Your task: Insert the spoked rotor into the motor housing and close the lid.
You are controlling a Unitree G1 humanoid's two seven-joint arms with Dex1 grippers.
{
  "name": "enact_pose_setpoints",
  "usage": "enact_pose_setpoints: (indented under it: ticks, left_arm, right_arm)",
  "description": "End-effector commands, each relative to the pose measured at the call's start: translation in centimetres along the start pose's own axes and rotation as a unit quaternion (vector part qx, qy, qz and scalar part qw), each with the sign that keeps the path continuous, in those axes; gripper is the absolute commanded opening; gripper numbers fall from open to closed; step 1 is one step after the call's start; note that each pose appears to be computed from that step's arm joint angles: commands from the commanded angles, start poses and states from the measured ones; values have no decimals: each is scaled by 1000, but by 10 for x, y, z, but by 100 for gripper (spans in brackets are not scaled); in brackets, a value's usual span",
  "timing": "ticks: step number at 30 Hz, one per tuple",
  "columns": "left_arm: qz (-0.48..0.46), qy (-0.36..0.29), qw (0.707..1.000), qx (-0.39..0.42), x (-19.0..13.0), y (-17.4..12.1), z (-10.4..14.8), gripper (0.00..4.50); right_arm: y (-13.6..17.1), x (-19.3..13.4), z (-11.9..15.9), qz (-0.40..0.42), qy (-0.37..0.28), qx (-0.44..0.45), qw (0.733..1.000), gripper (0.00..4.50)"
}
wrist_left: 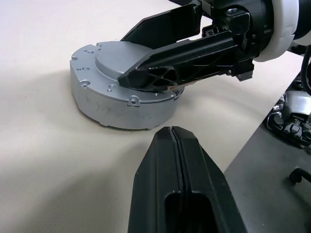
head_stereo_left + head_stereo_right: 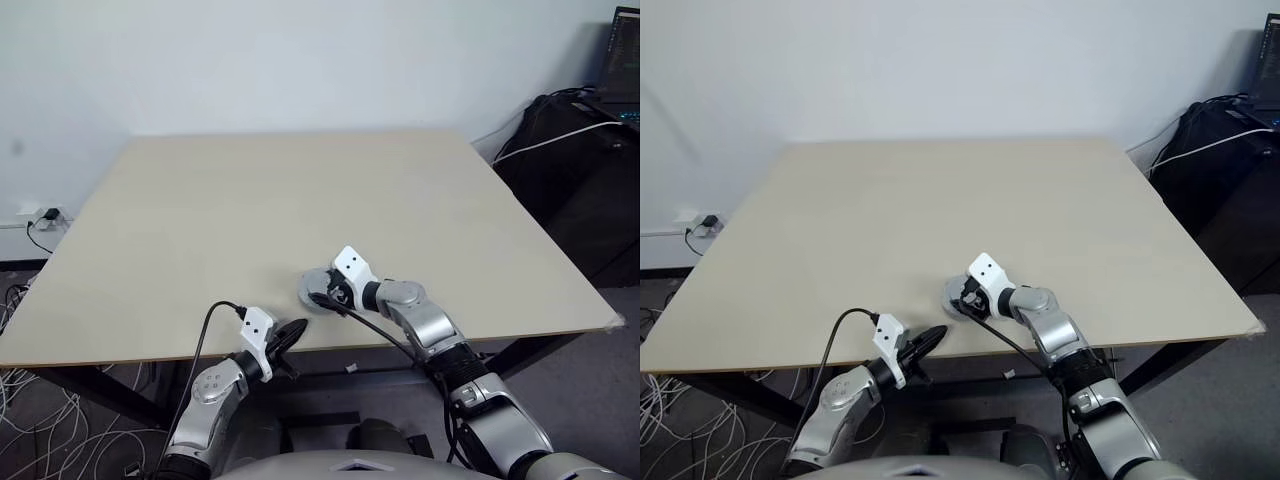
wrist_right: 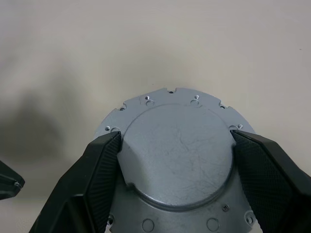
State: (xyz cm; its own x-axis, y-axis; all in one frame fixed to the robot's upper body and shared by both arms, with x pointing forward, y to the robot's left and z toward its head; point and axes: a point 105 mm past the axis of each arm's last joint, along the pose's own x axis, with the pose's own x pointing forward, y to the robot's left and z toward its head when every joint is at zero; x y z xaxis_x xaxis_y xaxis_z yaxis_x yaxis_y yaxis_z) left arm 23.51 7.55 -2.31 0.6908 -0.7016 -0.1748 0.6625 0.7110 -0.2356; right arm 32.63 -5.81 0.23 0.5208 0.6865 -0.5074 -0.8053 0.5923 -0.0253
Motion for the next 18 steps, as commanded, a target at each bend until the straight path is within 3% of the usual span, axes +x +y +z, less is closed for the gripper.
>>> enact_pose_setpoints:
  ticks: [1, 8, 14, 18]
  left_arm:
    - [-5, -24, 1000, 13, 3, -1, 14, 0]
    - [29, -36, 998, 42, 7, 12, 23, 0]
    - [51, -75, 992, 92, 19, 30, 57, 0]
    - [23, -47, 994, 98, 25, 35, 57, 0]
  right_arm:
    - [-11, -8, -26, -18, 59, 6, 998, 328]
    - [-10, -7, -24, -23, 51, 16, 998, 328]
    - [-8, -6, -25, -25, 48, 23, 998, 328]
    - [-8, -6, -25, -28, 45, 27, 998, 328]
